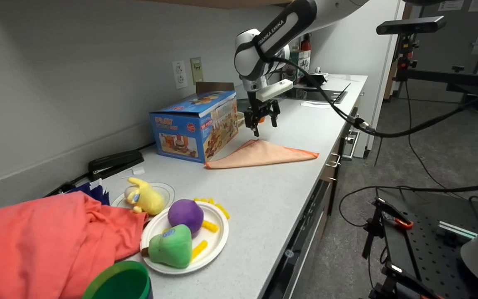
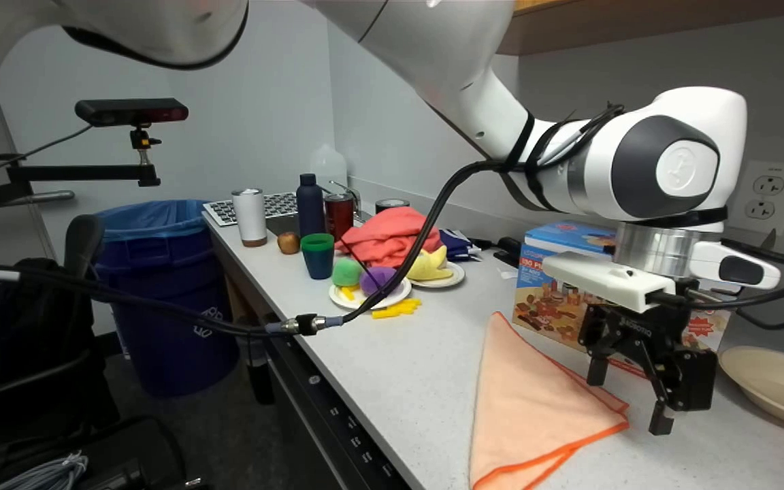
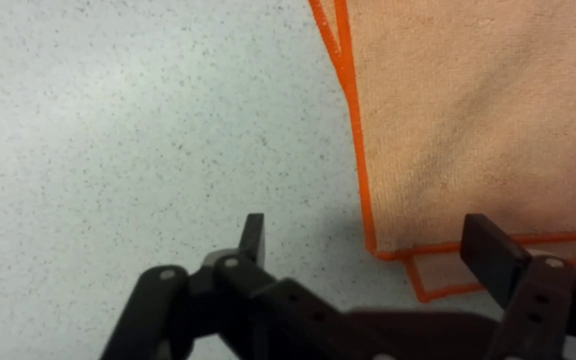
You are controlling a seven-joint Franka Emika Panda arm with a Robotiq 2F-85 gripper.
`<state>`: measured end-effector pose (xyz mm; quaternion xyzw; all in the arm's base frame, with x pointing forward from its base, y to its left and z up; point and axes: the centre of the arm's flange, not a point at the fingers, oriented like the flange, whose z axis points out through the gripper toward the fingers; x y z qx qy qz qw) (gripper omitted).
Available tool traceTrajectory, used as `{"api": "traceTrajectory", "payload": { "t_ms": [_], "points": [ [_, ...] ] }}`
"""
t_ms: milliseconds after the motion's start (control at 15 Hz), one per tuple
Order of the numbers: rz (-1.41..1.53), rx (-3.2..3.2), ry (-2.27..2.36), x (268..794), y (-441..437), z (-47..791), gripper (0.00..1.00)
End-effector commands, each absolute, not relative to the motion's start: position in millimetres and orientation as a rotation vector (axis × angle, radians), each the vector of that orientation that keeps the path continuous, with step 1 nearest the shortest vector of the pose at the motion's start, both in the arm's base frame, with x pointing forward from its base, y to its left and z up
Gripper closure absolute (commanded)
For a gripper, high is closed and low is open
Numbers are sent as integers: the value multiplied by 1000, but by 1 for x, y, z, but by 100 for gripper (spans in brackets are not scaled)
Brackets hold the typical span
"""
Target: Unfold the peach towel and lay it flat on the countertop
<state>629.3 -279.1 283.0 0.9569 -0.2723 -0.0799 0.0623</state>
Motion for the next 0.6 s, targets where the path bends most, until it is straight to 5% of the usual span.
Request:
{"api": "traceTrajectory", "payload": {
  "t_ms": [0,333,533],
  "points": [
    [-246,2981,-777,635,-302,282,3],
    [-272,3102,-698,636,-321,274,7],
    [-303,3122,-652,639,-321,268,24]
  ]
}}
